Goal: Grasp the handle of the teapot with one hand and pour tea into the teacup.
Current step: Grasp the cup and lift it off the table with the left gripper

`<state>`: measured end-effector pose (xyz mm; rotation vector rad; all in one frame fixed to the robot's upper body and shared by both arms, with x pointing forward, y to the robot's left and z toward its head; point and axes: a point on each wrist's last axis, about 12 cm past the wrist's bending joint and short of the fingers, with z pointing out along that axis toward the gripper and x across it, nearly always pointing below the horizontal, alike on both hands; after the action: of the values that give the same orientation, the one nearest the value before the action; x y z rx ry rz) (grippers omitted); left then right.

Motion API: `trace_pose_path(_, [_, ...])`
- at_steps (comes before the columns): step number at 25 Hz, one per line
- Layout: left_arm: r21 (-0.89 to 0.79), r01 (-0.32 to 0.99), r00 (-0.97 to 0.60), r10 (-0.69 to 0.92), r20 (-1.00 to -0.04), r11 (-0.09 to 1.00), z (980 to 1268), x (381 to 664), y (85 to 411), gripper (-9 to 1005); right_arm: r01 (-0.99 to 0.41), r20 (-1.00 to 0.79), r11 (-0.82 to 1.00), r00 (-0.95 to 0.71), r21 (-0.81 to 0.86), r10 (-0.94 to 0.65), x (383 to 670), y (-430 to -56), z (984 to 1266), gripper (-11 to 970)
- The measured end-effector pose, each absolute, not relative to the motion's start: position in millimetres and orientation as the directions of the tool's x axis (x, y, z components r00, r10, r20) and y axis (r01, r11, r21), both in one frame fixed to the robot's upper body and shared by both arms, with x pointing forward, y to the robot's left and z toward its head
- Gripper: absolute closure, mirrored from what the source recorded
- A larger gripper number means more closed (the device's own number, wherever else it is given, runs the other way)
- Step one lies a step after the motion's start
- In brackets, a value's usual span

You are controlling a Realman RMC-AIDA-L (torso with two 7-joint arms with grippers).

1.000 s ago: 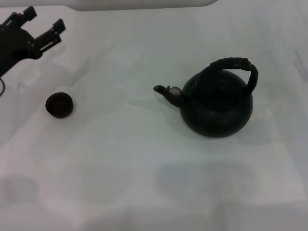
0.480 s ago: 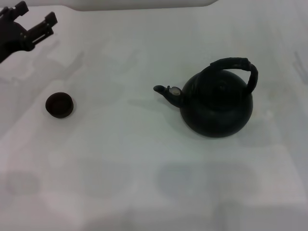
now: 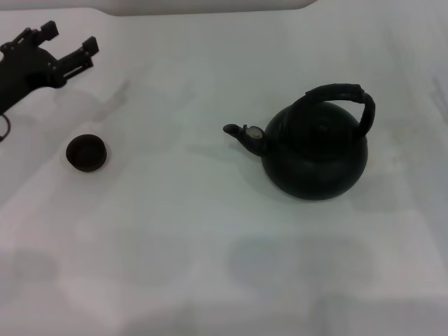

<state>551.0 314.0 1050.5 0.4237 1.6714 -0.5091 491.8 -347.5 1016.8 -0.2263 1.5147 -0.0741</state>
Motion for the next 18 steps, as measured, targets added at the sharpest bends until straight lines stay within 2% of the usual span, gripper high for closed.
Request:
trace_pose_path(5, [-0.138, 0.547, -0.259, 0.01, -0.966, 0.826, 1072.2, 564.5, 334.6, 115, -0.092, -0.979, 0.975, 0.042, -0.204, -0.201, 497.5, -348.5, 1016.9, 144])
trace_pose_path(7, [-0.142, 0.57, -0.328, 0.066, -0.942, 0.809, 1089.7, 574.3, 340.8, 115, -0.092, -0.978, 0.974, 0.042, -0.208, -0.205, 499.4, -348.7, 1017.6, 144])
trace_pose_path(18, [-0.179, 0.539, -0.502, 0.142, -0.853, 0.823, 1132.2, 582.1, 340.1, 115, -0.093, -0.975, 0.971, 0.012, -0.222, -0.222, 512.3, -349.0, 1018.7, 144])
